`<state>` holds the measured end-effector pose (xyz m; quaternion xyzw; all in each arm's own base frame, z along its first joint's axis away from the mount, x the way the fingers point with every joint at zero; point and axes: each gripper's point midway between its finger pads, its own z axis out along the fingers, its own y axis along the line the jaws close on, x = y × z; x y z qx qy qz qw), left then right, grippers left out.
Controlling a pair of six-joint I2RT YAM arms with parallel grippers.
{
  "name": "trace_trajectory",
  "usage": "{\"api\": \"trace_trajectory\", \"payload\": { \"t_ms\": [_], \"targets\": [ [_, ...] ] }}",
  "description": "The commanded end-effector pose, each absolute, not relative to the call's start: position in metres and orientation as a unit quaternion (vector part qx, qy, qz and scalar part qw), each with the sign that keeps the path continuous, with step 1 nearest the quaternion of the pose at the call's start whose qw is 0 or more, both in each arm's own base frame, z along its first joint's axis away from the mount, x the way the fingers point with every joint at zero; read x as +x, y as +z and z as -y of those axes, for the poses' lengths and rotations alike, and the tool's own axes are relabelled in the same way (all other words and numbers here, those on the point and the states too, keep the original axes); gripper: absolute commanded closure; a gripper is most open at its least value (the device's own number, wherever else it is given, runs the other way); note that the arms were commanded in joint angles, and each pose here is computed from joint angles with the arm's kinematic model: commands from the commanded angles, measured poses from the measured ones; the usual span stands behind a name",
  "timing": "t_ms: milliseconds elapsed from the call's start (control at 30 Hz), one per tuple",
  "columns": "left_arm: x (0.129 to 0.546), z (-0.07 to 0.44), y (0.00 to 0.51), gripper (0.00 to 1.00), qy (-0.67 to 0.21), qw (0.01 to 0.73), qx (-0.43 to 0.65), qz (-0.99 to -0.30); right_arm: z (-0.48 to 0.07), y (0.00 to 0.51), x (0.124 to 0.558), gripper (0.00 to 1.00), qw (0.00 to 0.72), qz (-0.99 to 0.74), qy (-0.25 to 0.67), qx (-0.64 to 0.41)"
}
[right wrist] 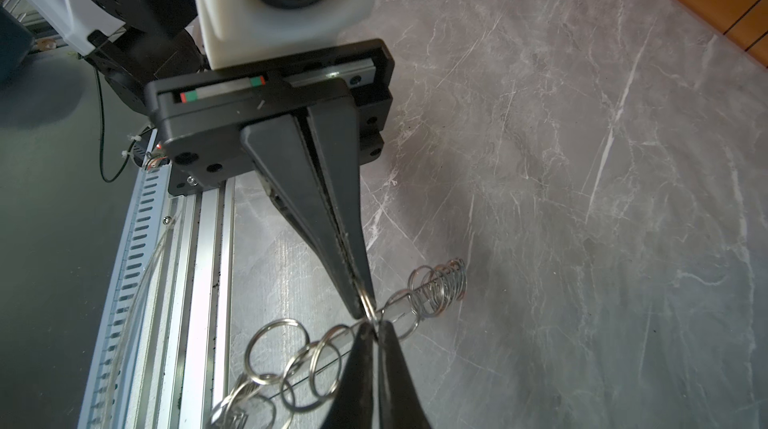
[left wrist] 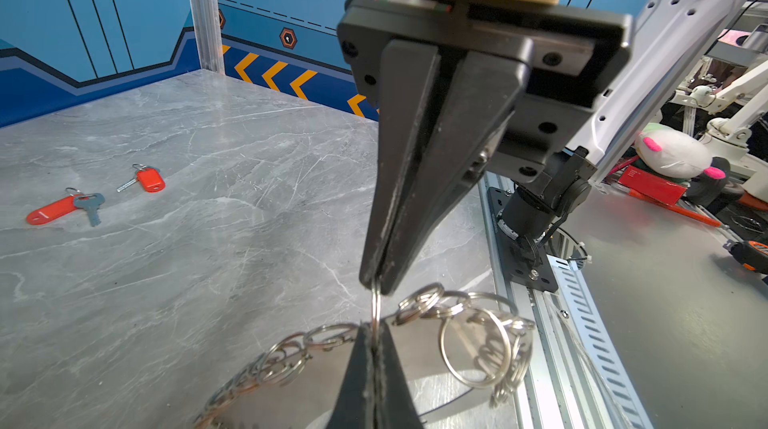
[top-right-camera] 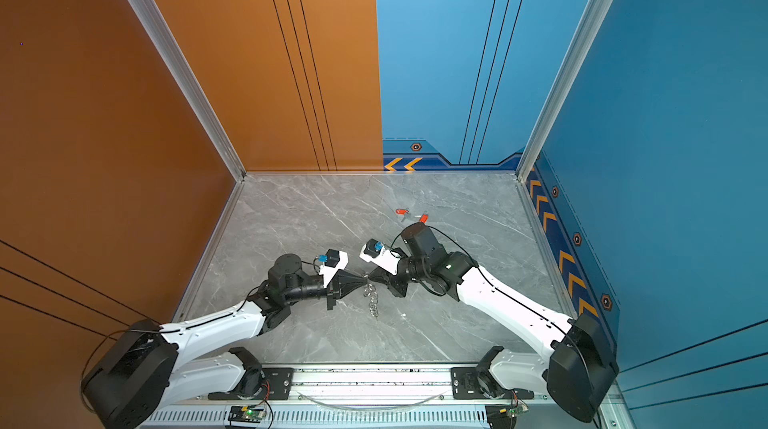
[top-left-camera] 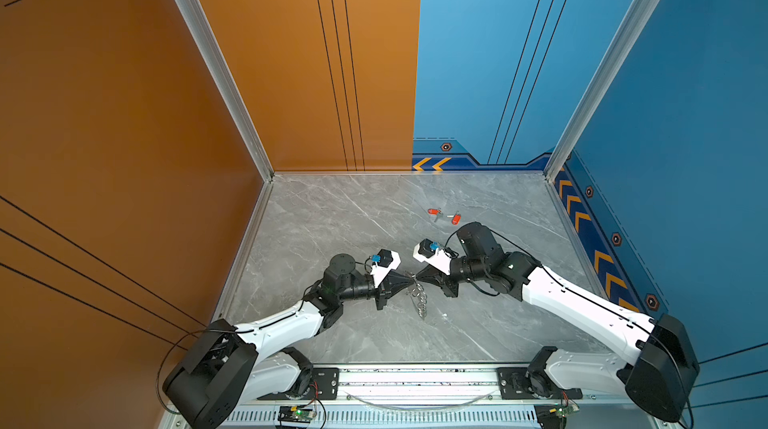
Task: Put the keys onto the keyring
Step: 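Release the split ring and swing the right gripper toward the red-tag keys, then lower the right gripper onto a red-tag key and grasp its ring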
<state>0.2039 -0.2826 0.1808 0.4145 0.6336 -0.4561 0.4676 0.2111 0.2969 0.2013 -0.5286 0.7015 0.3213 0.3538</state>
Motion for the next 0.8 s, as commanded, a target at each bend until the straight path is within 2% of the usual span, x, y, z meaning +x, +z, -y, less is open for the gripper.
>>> {"api": "trace_trajectory", "payload": {
  "t_ms": [0,133,200,267,400,767],
  "targets": [
    [0.21,0.279,0.189,1.0,-0.438,0.49,0.412,-0.631,-0.282,0.237,0.228,0.77,0.425,-0.691,0.329,-0.484],
    [0.214,0.28,0.181,1.0,-0.403,0.49,0.422,-0.647,-0.254,0.261,0.257,0.7,0.529,-0.688,0.292,-0.401],
    [0.211,0.283,0.177,1.0,-0.383,0.497,0.44,-0.642,-0.235,0.264,0.274,0.53,0.569,-0.699,0.257,-0.351],
    [0.207,0.285,0.176,1.0,-0.366,0.509,0.459,-0.63,-0.219,0.257,0.29,0.47,0.584,-0.717,0.218,-0.312],
    [0.203,0.285,0.177,1.0,-0.348,0.521,0.48,-0.614,-0.193,0.236,0.328,0.42,0.554,-0.781,0.17,-0.232],
    [0.192,0.286,0.169,1.0,-0.349,0.515,0.501,-0.601,-0.129,0.147,0.44,0.51,0.386,-0.919,0.07,-0.029]
  ]
}}
